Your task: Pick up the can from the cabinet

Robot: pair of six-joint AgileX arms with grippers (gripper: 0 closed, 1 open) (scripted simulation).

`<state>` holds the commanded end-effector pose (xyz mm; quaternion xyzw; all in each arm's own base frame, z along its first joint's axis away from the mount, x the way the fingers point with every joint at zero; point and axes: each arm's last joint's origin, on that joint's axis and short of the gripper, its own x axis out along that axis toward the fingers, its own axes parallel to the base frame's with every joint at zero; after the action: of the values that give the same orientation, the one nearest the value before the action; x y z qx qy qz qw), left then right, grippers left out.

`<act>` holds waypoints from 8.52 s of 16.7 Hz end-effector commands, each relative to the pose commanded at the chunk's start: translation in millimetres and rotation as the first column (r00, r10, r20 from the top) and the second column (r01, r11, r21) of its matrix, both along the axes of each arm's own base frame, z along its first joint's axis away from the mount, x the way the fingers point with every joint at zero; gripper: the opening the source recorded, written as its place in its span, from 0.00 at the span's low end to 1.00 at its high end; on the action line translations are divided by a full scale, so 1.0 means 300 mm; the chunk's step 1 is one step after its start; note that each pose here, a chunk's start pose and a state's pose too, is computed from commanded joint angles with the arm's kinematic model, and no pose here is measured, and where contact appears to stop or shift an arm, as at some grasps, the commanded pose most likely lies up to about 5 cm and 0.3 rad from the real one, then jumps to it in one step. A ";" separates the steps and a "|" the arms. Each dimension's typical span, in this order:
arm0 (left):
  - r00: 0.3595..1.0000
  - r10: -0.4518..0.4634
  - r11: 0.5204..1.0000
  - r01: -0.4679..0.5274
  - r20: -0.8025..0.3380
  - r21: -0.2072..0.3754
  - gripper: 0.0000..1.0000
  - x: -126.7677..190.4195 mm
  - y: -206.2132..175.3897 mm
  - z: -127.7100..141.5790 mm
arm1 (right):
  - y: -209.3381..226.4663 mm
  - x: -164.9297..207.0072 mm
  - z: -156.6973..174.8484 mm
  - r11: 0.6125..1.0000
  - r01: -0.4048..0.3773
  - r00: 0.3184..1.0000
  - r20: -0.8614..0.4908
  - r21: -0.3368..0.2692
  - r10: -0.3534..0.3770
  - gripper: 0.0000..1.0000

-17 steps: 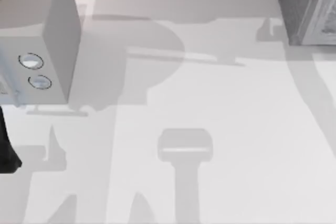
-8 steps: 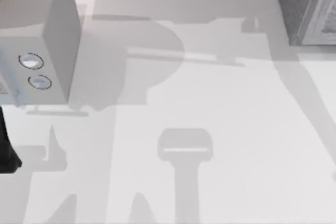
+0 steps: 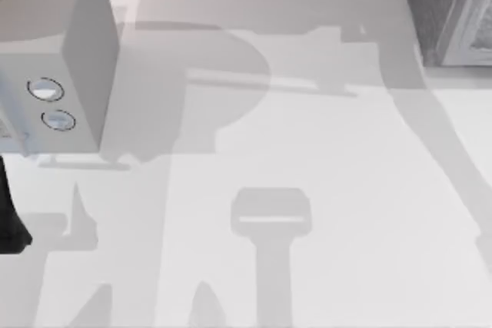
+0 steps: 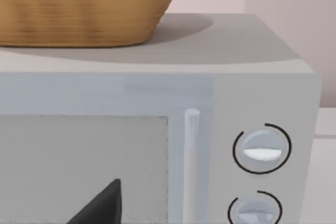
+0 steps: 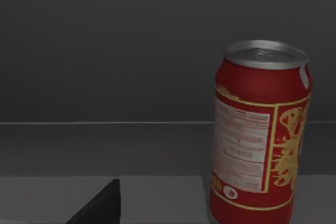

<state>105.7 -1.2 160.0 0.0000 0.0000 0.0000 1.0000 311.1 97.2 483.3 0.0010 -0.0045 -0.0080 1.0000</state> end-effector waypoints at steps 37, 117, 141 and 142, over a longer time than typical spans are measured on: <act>1.000 0.000 1.000 0.000 0.000 0.000 1.00 0.000 0.000 0.000 | 0.020 0.137 0.023 1.000 -0.007 1.000 -0.001 0.001 0.007 0.00; 1.000 0.000 1.000 0.000 0.000 0.000 1.00 0.000 0.000 0.000 | -0.309 -0.295 -0.856 0.867 -0.484 0.875 0.050 0.116 0.482 0.00; 1.000 0.000 1.000 0.000 0.000 0.000 1.00 0.000 0.000 0.000 | -0.568 0.069 -1.300 0.711 -0.700 0.713 0.003 0.064 0.701 0.00; 1.000 0.000 1.000 0.000 0.000 0.000 1.00 0.000 0.000 0.000 | -0.586 0.071 -1.327 0.709 -0.703 0.710 0.001 0.058 0.704 0.00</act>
<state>105.7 -1.2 160.0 0.0000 0.0000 0.0000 1.0000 332.3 -78.6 85.1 0.0296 0.0071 0.3729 0.9274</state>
